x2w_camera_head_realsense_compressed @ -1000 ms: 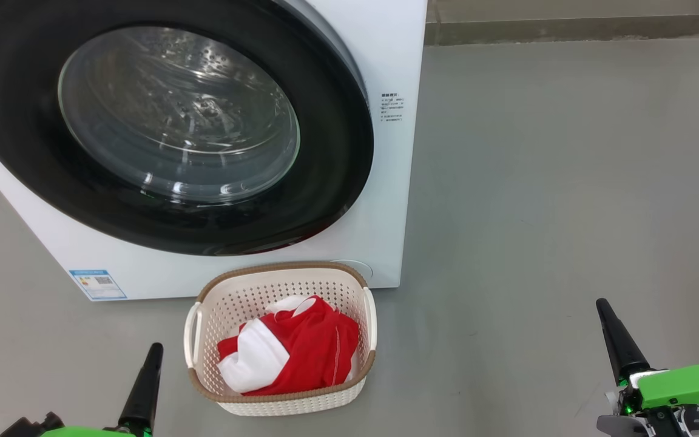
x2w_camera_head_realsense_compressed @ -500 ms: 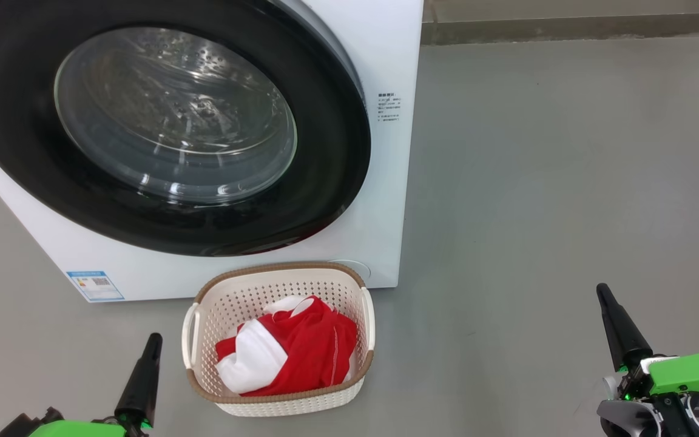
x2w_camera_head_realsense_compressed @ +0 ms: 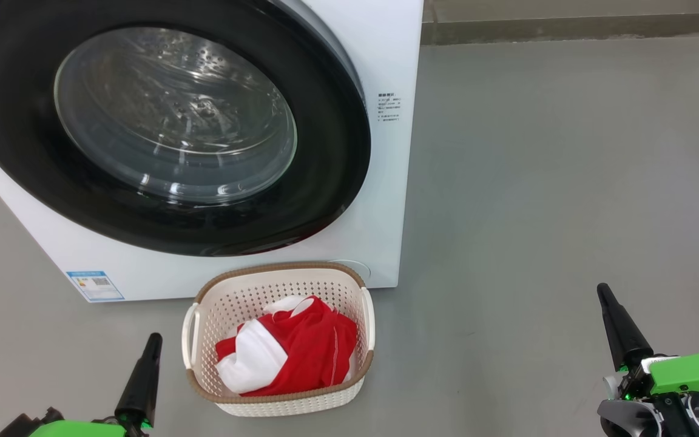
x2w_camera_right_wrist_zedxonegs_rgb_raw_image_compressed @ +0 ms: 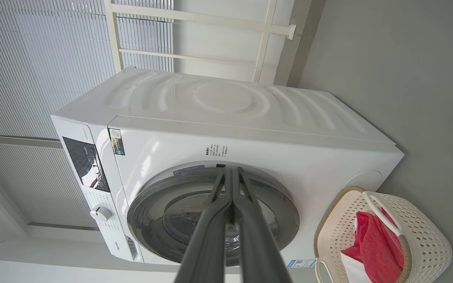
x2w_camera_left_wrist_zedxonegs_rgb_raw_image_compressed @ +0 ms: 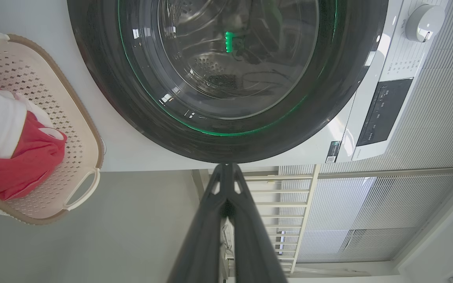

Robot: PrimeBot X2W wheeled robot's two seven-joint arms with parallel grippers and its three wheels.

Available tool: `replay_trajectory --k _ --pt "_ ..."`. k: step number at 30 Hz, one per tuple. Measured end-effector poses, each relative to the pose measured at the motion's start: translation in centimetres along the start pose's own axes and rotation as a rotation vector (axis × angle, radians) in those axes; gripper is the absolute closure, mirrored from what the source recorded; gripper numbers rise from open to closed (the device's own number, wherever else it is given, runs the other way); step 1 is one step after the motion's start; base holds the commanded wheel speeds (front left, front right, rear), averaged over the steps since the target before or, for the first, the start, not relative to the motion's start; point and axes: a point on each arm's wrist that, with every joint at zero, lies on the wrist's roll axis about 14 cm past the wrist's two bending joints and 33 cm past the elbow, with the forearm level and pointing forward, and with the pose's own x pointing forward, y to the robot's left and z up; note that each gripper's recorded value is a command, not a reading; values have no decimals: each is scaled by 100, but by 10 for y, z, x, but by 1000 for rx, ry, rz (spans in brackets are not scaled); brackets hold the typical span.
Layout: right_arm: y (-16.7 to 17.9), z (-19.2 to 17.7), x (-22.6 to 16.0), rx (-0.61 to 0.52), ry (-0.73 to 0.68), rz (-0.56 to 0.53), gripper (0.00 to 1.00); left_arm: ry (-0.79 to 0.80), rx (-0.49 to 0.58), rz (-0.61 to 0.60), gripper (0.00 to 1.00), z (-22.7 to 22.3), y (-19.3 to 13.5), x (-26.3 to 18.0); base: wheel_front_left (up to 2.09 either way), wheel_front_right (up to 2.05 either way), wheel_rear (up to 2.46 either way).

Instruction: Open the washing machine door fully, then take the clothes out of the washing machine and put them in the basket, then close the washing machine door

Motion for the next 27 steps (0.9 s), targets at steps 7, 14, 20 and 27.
replay_trajectory --k 7,14,20,27 --pt "0 0 0 0 0 0 100 0 0 0 100 0 0 0 0 0 0" --pt "0 0 0 0 -1 0 100 0 0 0 100 0 0 0 0 0 0" --pt "0 0 0 0 -1 0 100 -1 0 0 100 0 0 0 0 0 0" --pt "0 0 0 0 -1 0 100 -1 -1 0 100 0 0 0 0 0 0"
